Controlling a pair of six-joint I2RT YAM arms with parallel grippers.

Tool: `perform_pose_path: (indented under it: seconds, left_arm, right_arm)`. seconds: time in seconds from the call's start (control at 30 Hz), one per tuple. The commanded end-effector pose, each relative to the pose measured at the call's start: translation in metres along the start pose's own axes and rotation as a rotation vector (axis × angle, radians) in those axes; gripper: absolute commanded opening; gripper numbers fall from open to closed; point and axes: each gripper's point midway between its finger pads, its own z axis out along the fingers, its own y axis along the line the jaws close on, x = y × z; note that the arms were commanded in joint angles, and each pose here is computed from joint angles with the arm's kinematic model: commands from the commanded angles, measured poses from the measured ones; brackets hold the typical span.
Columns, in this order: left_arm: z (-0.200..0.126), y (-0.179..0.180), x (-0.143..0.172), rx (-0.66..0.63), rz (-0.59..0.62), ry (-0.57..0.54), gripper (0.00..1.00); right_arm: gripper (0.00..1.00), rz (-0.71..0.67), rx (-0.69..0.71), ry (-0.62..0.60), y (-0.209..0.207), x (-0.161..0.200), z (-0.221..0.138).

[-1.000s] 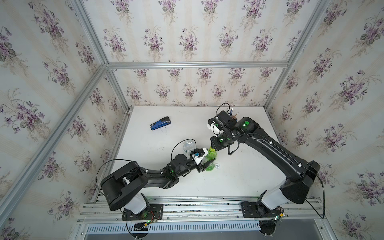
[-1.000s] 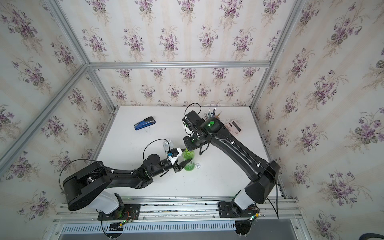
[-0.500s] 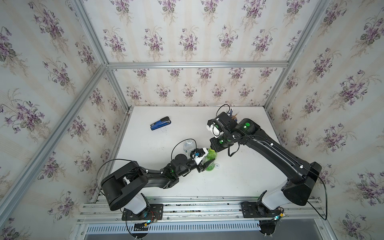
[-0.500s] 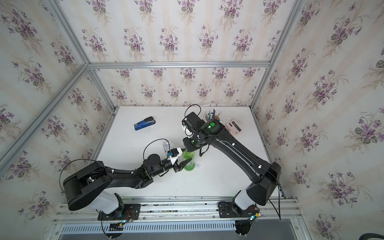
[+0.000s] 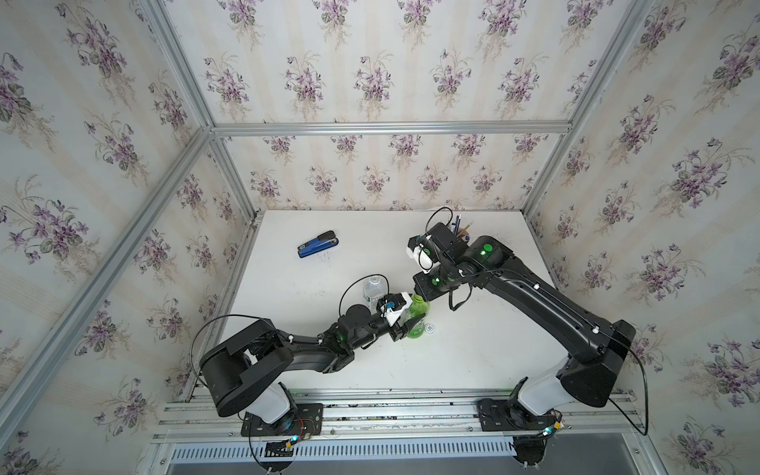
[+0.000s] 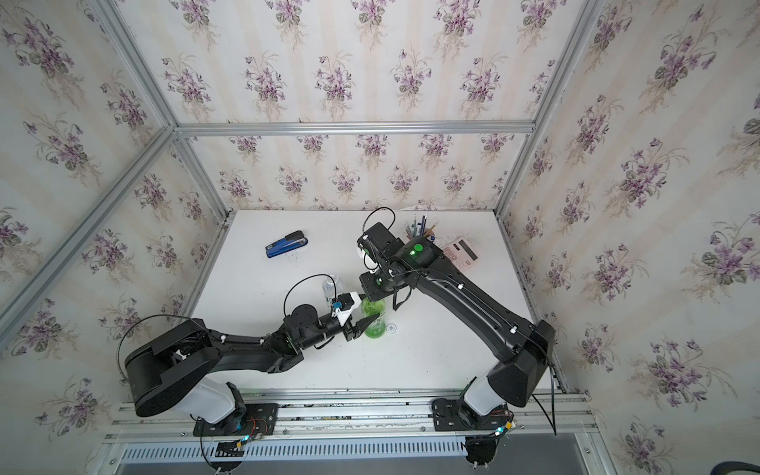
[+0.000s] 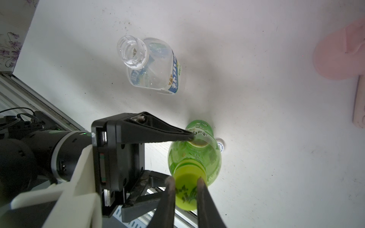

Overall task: Screw on the bottle caps
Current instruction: Screw the bottle cap onto the plastic bottle.

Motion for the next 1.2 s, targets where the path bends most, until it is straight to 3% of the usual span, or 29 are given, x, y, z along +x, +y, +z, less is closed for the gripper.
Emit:
perform_pose_path:
  seconds: [0.0,0.6,0.9,1.0,1.17]
  left_arm:
    - [0.000,-0.001,0.033,-0.001,-0.048,0.131,0.64]
    - [0.001,0.000,0.034,-0.004,-0.055,0.139,0.64]
    - [0.000,-0.001,0.035,-0.003,-0.050,0.142,0.64]
    - [-0.001,-0.001,0.034,-0.001,-0.044,0.138,0.64]
    - [-0.002,-0.001,0.033,-0.001,-0.036,0.137,0.64]
  right_arm:
    - [0.21,-0.014,0.035,0.073,-0.004,0.019,0.001]
    - [0.13,-0.019,0.037,0.063,0.001,0.022,0.000]
    - [0.21,-0.017,-0.021,-0.133,0.014,-0.017,-0.034]
    - [0.25,-0.005,-0.003,-0.139,0.003,-0.017,-0.030]
    - [0.27,0.035,-0.102,-0.178,-0.003,-0.027,-0.024]
